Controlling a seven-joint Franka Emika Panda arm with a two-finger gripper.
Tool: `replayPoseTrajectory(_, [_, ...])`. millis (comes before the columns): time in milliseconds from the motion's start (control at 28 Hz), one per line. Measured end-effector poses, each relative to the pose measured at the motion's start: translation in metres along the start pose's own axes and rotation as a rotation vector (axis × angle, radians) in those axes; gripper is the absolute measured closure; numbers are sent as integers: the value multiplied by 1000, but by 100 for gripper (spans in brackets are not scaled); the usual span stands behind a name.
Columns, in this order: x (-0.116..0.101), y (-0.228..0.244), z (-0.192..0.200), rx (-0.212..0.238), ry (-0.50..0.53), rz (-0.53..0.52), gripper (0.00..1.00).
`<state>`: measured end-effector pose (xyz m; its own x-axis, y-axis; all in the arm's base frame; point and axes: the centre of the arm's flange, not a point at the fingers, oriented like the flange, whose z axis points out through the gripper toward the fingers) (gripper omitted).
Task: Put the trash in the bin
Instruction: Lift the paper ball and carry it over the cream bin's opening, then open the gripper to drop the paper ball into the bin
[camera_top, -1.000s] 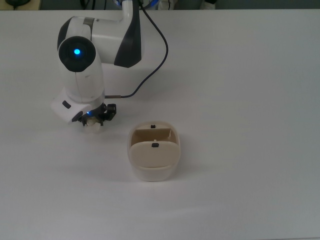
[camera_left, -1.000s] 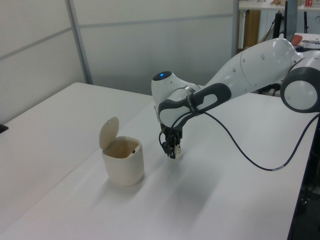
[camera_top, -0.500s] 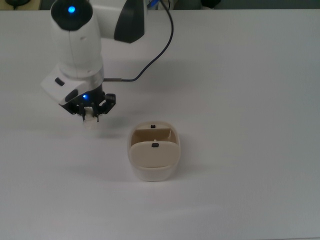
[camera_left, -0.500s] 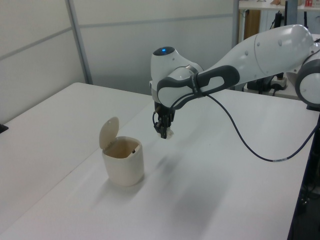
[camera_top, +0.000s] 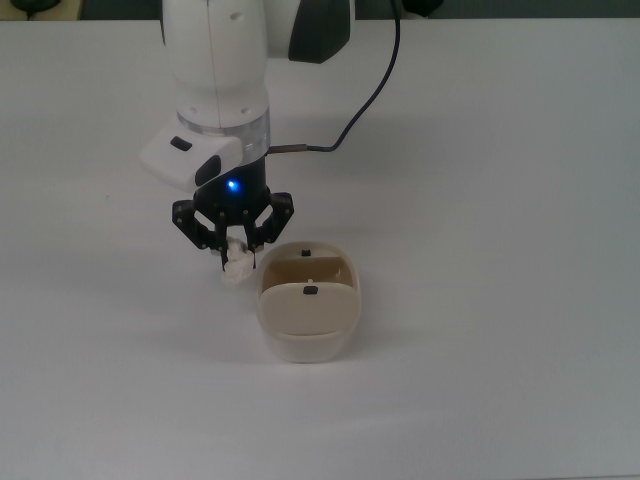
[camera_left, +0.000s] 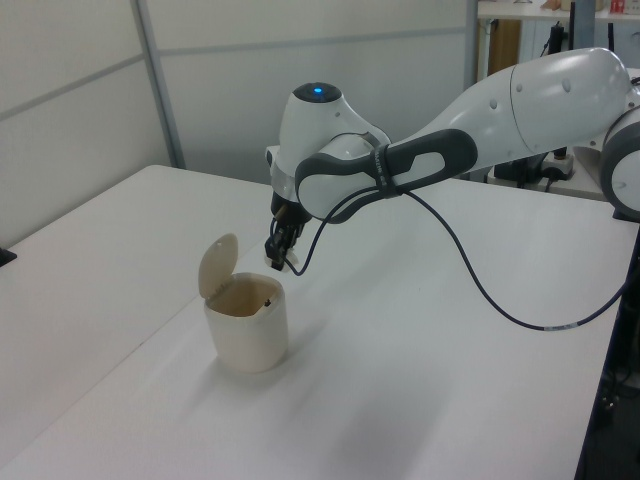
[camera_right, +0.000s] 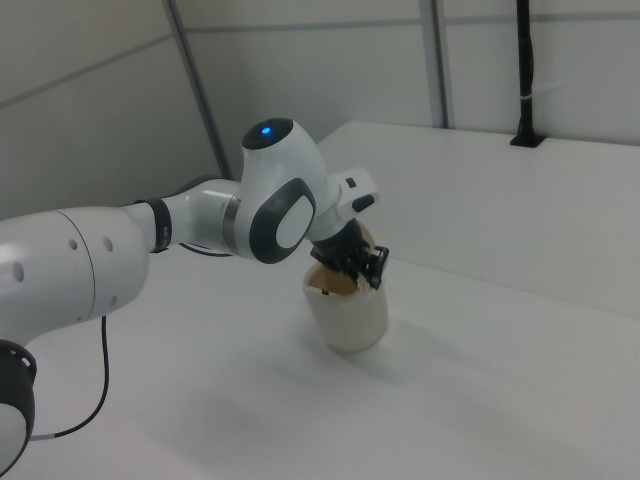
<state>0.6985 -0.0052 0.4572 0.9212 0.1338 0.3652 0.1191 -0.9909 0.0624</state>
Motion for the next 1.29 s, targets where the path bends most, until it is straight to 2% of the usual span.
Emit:
replayPoseTrajectory(250, [8,-16,-5,20,55,-13,71])
replayPoseTrajectory(536, [10,-39,-6,41,62,-41,71])
replayPoseTrajectory(714, [12,-56,-7,53,63,-63,67])
replayPoseTrajectory(786, [12,-61,-7,57,63,-63,61])
replayPoseTrajectory(821, [12,-63,-7,59,63,-61,54])
replayPoseTrajectory(893, [12,-66,-7,64,63,-49,45])
replayPoseTrajectory(1071, [12,-71,-5,69,58,13,26])
replayPoseTrajectory(1250, [12,-71,-4,70,55,64,11])
replayPoseTrajectory(1286, [11,-71,-3,70,50,75,4])
